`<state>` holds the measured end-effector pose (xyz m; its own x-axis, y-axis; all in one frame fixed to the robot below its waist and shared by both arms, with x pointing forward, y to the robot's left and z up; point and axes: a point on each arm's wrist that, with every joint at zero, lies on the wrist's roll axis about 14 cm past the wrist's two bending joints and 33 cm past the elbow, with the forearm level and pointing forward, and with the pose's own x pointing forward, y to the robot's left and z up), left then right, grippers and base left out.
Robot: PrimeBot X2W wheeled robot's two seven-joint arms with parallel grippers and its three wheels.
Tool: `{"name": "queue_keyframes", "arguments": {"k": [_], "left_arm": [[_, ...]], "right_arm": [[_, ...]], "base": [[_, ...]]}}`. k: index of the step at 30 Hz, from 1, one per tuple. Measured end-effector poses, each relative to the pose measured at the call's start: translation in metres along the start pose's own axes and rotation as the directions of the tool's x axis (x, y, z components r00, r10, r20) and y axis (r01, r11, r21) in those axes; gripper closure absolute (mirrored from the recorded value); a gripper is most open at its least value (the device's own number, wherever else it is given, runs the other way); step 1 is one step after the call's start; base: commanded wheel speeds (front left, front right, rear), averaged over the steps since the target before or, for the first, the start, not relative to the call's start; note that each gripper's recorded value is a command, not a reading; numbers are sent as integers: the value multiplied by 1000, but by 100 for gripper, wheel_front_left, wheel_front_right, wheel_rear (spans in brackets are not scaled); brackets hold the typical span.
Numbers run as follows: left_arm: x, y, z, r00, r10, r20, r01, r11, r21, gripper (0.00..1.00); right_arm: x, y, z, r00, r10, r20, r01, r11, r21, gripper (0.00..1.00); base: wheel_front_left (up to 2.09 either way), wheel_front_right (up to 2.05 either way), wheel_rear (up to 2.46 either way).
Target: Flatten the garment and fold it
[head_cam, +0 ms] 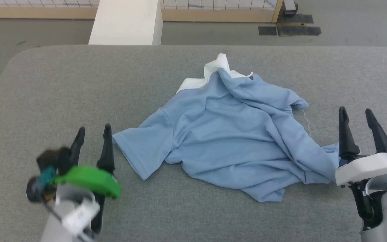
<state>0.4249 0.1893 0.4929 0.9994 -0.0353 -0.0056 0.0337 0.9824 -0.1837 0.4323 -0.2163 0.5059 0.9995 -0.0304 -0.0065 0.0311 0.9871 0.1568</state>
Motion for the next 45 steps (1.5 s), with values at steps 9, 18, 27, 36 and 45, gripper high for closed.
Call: {"name": "queue_keyframes", "arguments": {"k": [9,18,27,36,45], "left_arm": [[48,6,-43,877,-18,-480,81,990,111,0],[39,-2,-106,555,18,-832,188,971,146,0],[36,-9,-129,457,4,-890,217,969,115,100],[72,8,-72,743,-40,-669,24,999,-32,100],[59,105,-26,832,260,-490,-327,944,-54,100]], "right_arm": [[8,1,-10,999,0,-34,0,1000,-6,0],[13,-6,-24,997,-22,-68,21,1000,-16,0],[15,-20,-25,996,-61,-63,59,998,-31,0],[21,-7,-26,998,-28,-60,27,999,-21,0],[28,11,-27,998,18,-60,-19,1000,-6,0]], "base": [[0,0,0],[0,0,0],[0,0,0],[0,0,0],[0,0,0]]}}
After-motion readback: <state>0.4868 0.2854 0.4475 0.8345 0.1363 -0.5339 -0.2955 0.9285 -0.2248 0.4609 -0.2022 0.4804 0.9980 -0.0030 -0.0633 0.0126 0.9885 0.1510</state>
